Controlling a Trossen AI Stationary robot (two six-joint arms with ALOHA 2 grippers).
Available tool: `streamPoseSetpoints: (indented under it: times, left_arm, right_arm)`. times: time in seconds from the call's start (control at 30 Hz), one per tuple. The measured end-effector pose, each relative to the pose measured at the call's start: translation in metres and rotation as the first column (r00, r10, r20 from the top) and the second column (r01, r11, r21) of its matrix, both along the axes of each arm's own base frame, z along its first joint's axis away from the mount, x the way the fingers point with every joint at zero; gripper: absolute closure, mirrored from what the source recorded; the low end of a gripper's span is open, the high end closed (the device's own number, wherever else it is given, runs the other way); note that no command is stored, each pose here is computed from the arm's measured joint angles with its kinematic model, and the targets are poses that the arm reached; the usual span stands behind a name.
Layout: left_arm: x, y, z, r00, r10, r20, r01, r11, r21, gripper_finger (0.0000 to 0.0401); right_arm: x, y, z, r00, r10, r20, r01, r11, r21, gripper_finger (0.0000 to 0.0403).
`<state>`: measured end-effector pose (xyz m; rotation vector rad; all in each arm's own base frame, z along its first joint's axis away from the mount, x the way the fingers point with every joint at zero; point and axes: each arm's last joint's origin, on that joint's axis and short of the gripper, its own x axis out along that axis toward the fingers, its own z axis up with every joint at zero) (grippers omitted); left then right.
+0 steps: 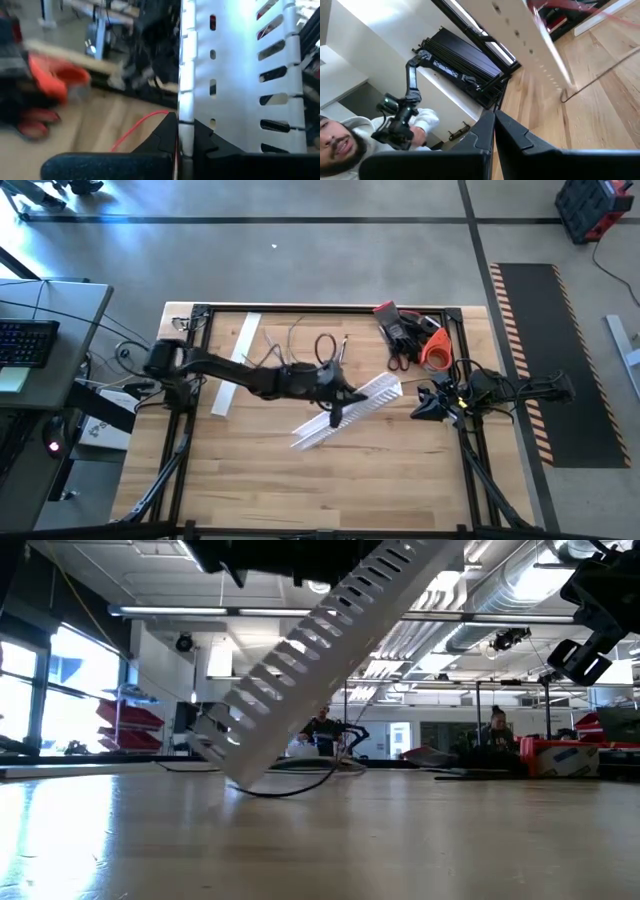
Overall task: Ziptie cables
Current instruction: Move the white cable duct to the middle right of the table
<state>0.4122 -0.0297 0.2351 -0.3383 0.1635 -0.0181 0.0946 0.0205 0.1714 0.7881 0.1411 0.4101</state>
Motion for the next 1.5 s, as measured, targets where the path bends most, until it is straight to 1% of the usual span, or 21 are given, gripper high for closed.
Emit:
streamPoseSetpoints:
  times: [0.1, 0.17, 0.23, 0.3, 0.37, 0.5, 0.6, 0.63, 0.7, 0.9, 1.0, 1.07, 1.17, 1.2, 1.3, 1.33, 1.4, 1.5]
  left_arm:
    - [0.003, -0.001, -0.017, 0.994, 0.005, -0.11, -0.011, 0.999, -0.045, 0.0401]
    - [0.001, 0.0, -0.024, 0.978, 0.01, -0.207, -0.02, 0.999, -0.045, 0.0401]
    - [-0.003, 0.001, -0.024, 0.955, 0.002, -0.297, -0.014, 0.999, -0.041, 0.0401]
    - [-0.009, 0.001, -0.024, 0.924, -0.036, -0.38, 0.017, 0.998, -0.054, 0.0401]
    - [-0.014, 0.0, -0.029, 0.883, -0.07, -0.464, 0.04, 0.996, -0.074, 0.0401]
    - [-0.023, -0.011, -0.046, 0.786, -0.15, -0.6, 0.099, 0.988, -0.117, 0.0401]
    - [-0.027, -0.023, -0.061, 0.722, -0.171, -0.67, 0.12, 0.985, -0.123, 0.0401]
    - [-0.026, -0.028, -0.066, 0.711, -0.178, -0.68, 0.129, 0.984, -0.123, 0.0401]
    - [-0.026, -0.036, -0.076, 0.693, -0.191, -0.695, 0.148, 0.981, -0.122, 0.0401]
    - [-0.027, -0.055, -0.091, 0.659, -0.212, -0.722, 0.194, 0.975, -0.11, 0.0395]
    - [-0.028, -0.057, -0.091, 0.658, -0.216, -0.721, 0.216, 0.972, -0.094, 0.0368]
    - [-0.028, -0.056, -0.091, 0.655, -0.221, -0.723, 0.221, 0.971, -0.096, 0.0341]
    - [-0.03, -0.053, -0.089, 0.634, -0.229, -0.739, 0.239, 0.966, -0.094, 0.0295]
    - [-0.032, -0.053, -0.086, 0.619, -0.226, -0.752, 0.244, 0.966, -0.09, 0.0279]
    - [-0.038, -0.053, -0.076, 0.546, -0.213, -0.81, 0.247, 0.965, -0.087, 0.024]
    - [-0.04, -0.054, -0.074, 0.514, -0.207, -0.832, 0.246, 0.965, -0.088, 0.0231]
    - [-0.047, -0.059, -0.069, 0.466, -0.202, -0.861, 0.244, 0.965, -0.095, 0.0218]
    - [-0.056, -0.073, -0.072, 0.406, -0.195, -0.893, 0.243, 0.965, -0.1, 0.0213]
  right_arm:
    - [0.0, 0.0, 0.0, 1.0, 0.0, 0.0, 0.0, 1.0, 0.0, 0.0403]
    - [0.0, 0.0, 0.0, 1.0, 0.0, 0.001, 0.0, 1.0, 0.0, 0.0403]
    - [0.0, 0.0, 0.0, 1.0, 0.0, 0.0, 0.0, 1.0, 0.0, 0.0403]
    - [0.0, 0.0, 0.0, 1.0, 0.0, 0.001, 0.0, 1.0, 0.0, 0.0403]
    - [0.0, 0.0, 0.0, 1.0, 0.0, 0.0, 0.0, 1.0, 0.0, 0.0403]
    - [0.0, 0.0, 0.0, 1.0, 0.0, 0.0, 0.0, 1.0, 0.0, 0.0403]
    - [0.0, 0.0, 0.0, 1.0, 0.0, -0.001, 0.0, 1.0, 0.0, 0.0403]
    - [0.0, 0.0, 0.0, 1.0, 0.0, 0.0, 0.0, 1.0, 0.0, 0.0403]
    - [0.0, 0.0, 0.0, 1.0, 0.0, 0.0, 0.0, 1.0, 0.0, 0.0403]
    - [0.0, 0.0, 0.0, 1.0, 0.0, 0.0, 0.0, 1.0, 0.0, 0.0403]
    - [0.0, 0.0, 0.0, 1.0, 0.0, -0.001, 0.0, 1.0, 0.0, 0.0403]
    - [0.0, 0.0, 0.0, 1.0, 0.0, 0.0, 0.0, 1.0, 0.0, 0.0403]
    - [0.0, 0.0, 0.0, 1.0, 0.0, 0.0, 0.0, 1.0, 0.0, 0.0403]
    - [0.0, 0.0, 0.0, 1.0, 0.0, -0.001, 0.0, 1.0, 0.0, 0.0403]
    - [0.0, 0.0, 0.0, 1.0, 0.0, -0.001, 0.0, 1.0, 0.0, 0.0403]
    - [0.0, 0.0, 0.0, 1.0, 0.0, -0.001, 0.0, 1.0, 0.0, 0.0403]
    - [0.0, 0.0, 0.0, 1.0, 0.0, -0.001, 0.0, 1.0, 0.0, 0.0403]
    - [0.0, 0.0, 0.0, 1.0, 0.0, 0.0, 0.0, 1.0, 0.0, 0.0403]
